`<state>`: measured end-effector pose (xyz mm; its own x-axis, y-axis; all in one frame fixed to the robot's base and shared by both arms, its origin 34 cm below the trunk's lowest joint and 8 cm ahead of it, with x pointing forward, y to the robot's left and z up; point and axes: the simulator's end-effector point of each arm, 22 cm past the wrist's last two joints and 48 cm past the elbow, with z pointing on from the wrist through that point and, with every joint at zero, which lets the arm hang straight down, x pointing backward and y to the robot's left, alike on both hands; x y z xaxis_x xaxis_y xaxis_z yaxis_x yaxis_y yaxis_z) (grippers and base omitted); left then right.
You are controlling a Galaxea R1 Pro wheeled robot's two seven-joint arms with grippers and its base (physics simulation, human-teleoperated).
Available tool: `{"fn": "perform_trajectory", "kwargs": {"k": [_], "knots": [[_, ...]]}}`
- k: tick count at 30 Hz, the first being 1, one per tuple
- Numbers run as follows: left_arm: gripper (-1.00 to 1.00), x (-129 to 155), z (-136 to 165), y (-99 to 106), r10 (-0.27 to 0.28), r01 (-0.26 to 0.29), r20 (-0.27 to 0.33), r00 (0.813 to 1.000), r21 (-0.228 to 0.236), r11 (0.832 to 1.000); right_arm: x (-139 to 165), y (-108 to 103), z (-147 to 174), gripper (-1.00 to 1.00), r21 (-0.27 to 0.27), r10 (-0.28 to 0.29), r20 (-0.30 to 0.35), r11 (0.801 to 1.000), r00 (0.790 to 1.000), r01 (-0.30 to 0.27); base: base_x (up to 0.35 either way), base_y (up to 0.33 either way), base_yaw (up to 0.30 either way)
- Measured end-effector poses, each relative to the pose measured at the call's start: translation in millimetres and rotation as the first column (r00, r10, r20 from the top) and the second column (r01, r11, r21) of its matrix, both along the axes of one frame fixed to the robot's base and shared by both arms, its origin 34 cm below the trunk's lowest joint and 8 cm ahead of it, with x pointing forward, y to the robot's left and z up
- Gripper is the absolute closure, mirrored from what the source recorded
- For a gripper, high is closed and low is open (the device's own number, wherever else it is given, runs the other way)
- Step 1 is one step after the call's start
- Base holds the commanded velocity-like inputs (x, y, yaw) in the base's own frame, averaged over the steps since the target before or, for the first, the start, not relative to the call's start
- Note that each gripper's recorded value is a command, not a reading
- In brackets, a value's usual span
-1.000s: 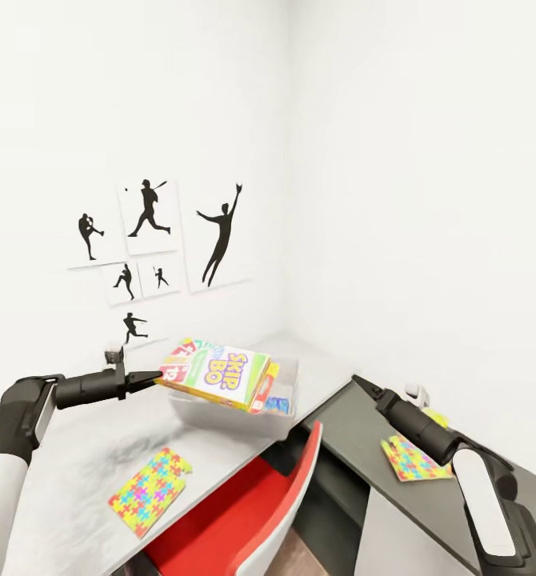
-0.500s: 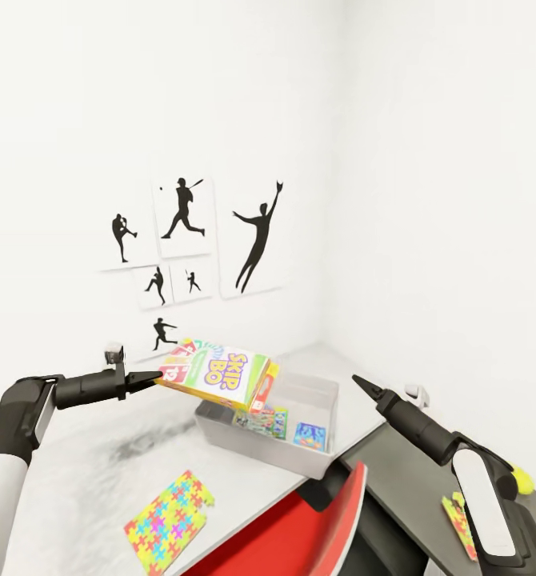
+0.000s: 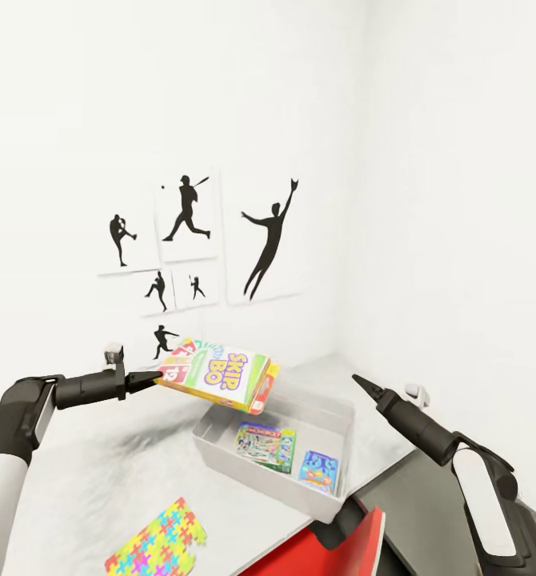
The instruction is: Put all the toys in the child's room - the three board games (two on the bed and one on the table), the two jigsaw puzzles on the table, and the tennis ball on the table - inside the toy box on the table in the child's room.
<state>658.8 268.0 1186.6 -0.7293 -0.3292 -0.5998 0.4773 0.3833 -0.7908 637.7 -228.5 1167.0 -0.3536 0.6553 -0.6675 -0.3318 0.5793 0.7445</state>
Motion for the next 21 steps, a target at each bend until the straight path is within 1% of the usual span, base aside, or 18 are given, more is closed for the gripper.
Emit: {"fn": "perform_trajectory", "kwargs": {"k": [6, 21], "knots": [[1.00, 0.0, -0.2, 0.1, 0.000, 0.000, 0.000, 1.000, -0.002, 1.000, 0.3, -0.4, -0.2, -1.00, -0.001, 0.000, 0.000, 1.000, 1.000, 0.000, 0.069, -0.032, 0.002], [1.00, -0.6, 1.2, -0.9, -0.004, 0.004, 0.004, 1.000, -0.008, 1.000, 0.3, 0.0, -0.2, -1.00, 0.001, 0.000, 0.000, 1.000, 1.000, 0.000, 0.004, -0.002, 0.000]]}}
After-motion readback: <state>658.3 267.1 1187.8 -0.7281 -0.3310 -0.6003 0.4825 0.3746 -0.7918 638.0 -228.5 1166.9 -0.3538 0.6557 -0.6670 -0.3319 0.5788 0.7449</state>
